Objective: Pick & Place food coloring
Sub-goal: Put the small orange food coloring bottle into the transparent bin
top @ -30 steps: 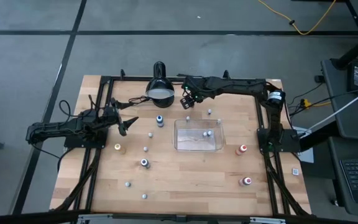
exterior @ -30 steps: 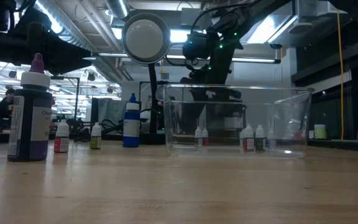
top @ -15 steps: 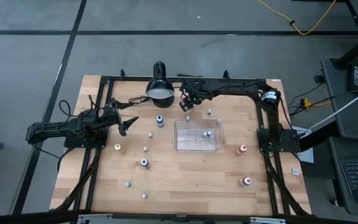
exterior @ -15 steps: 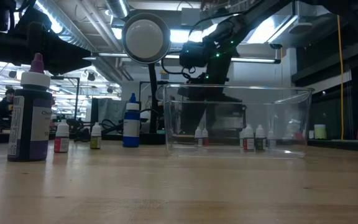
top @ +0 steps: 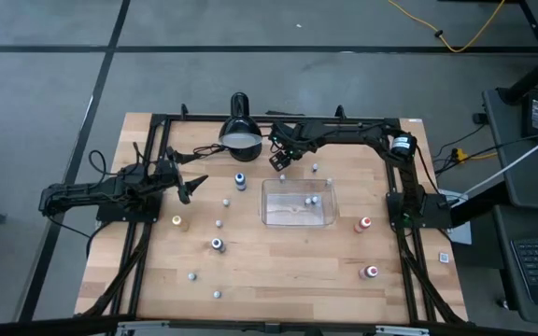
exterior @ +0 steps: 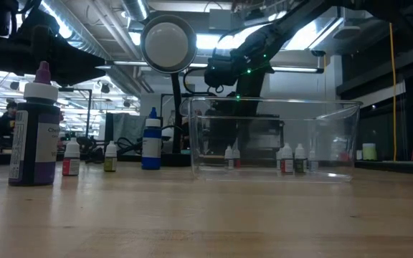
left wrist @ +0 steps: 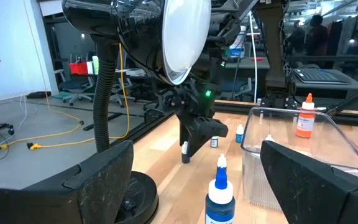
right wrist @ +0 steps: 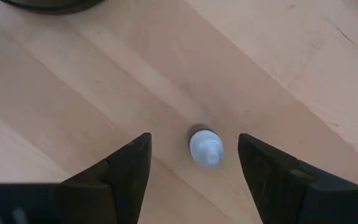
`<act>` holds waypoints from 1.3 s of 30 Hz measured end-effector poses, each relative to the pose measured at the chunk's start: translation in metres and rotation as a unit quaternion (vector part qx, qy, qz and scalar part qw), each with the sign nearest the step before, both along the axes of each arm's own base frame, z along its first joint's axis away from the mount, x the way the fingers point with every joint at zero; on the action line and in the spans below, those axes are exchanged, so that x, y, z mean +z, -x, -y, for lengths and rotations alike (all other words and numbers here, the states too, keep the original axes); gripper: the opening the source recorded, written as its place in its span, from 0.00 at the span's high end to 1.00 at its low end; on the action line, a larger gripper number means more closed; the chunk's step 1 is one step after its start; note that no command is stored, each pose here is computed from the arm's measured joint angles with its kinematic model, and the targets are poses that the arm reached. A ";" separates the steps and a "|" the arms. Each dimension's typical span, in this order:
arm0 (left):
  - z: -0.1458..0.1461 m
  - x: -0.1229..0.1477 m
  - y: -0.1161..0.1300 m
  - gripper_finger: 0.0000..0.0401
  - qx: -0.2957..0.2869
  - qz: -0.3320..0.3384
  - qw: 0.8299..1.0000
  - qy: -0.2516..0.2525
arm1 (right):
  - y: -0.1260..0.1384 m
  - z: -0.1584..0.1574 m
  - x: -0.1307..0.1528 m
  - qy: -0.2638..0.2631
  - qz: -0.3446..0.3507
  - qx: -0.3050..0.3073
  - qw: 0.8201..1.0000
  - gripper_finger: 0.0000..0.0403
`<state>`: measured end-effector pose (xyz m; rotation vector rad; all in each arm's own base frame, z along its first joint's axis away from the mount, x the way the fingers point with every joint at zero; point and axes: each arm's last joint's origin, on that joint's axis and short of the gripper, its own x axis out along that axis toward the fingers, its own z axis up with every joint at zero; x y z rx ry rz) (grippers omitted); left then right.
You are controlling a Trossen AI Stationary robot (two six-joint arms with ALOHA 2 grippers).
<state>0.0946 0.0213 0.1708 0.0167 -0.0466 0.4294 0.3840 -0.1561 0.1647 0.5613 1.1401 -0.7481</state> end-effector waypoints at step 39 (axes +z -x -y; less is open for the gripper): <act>0.000 0.000 0.000 0.13 0.000 0.000 1.000 0.000 | 0.036 -0.002 0.050 0.042 -0.071 0.011 0.997 0.86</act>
